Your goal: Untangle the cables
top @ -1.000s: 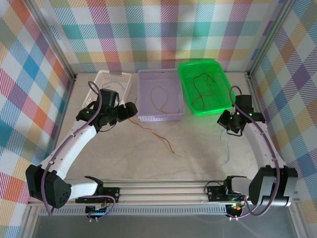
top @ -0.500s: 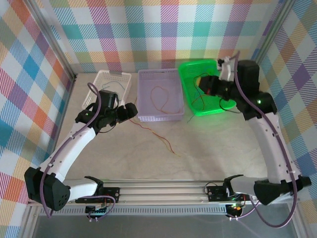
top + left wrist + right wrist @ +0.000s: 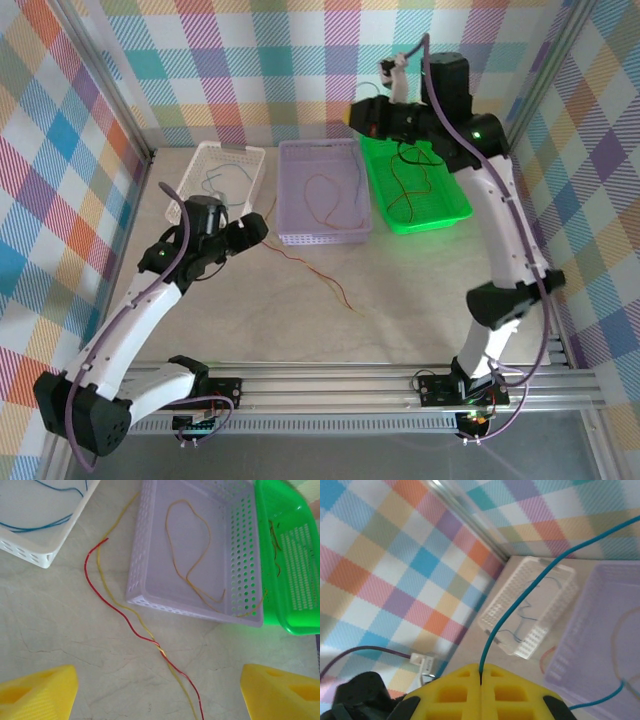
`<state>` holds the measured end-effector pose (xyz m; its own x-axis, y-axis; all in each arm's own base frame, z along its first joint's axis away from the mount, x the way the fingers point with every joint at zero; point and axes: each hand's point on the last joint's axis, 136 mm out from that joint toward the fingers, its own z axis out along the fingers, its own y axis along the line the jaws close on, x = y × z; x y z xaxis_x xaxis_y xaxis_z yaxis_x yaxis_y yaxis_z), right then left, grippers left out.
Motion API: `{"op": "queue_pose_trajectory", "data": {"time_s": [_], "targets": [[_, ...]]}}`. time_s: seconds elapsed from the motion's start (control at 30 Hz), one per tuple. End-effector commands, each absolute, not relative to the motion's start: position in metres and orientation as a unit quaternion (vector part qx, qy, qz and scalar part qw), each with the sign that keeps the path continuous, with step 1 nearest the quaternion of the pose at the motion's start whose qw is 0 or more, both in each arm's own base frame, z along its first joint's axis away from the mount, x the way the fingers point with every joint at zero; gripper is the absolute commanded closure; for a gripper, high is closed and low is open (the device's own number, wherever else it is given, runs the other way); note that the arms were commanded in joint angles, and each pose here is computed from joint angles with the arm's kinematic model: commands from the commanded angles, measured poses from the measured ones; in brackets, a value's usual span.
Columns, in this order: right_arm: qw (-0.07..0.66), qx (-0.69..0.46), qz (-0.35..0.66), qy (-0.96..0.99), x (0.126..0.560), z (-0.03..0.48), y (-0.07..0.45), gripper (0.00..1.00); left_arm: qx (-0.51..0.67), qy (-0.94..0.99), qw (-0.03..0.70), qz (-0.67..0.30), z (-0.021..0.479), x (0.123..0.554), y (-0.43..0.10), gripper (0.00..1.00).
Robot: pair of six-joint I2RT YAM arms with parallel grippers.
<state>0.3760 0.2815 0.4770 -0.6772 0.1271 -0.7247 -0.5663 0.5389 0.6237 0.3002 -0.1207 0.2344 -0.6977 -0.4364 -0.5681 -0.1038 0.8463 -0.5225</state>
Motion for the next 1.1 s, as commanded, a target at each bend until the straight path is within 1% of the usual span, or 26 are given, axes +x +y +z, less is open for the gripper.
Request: {"op": "queue_pose_trajectory", "data": {"time_s": [0.0, 0.13, 0.27, 0.3, 0.33, 0.4, 0.53, 0.87, 1.07], "targets": [[0.331, -0.178, 0.505, 0.777, 0.362, 0.485, 0.309, 1.0, -0.166, 0.86, 0.408, -0.258, 0.255, 0.3, -0.118, 0.16], [0.287, -0.197, 0.554, 0.756, 0.36, 0.485, 0.335, 1.0, -0.149, 0.801, 0.466, -0.344, 0.289, 0.293, -0.128, 0.14], [0.247, -0.213, 0.577, 0.749, 0.357, 0.471, 0.359, 1.0, -0.118, 0.729, 0.526, -0.422, 0.33, 0.274, -0.133, 0.13], [0.237, -0.217, 0.579, 0.75, 0.354, 0.467, 0.365, 1.0, -0.11, 0.713, 0.539, -0.435, 0.339, 0.268, -0.133, 0.1], [0.228, -0.22, 0.58, 0.75, 0.352, 0.463, 0.369, 1.0, -0.115, 0.703, 0.547, -0.439, 0.343, 0.265, -0.13, 0.01], [0.208, -0.23, 0.584, 0.75, 0.345, 0.454, 0.381, 1.0, -0.108, 0.685, 0.561, -0.452, 0.354, 0.259, -0.129, 0.0], [0.172, -0.253, 0.59, 0.747, 0.324, 0.442, 0.403, 1.0, -0.074, 0.673, 0.556, -0.482, 0.363, 0.257, -0.143, 0.0], [0.134, -0.287, 0.586, 0.746, 0.281, 0.432, 0.433, 1.0, -0.044, 0.673, 0.552, -0.49, 0.375, 0.267, -0.157, 0.0], [0.122, -0.299, 0.579, 0.749, 0.267, 0.423, 0.443, 1.0, -0.04, 0.668, 0.558, -0.491, 0.385, 0.268, -0.157, 0.0]]}}
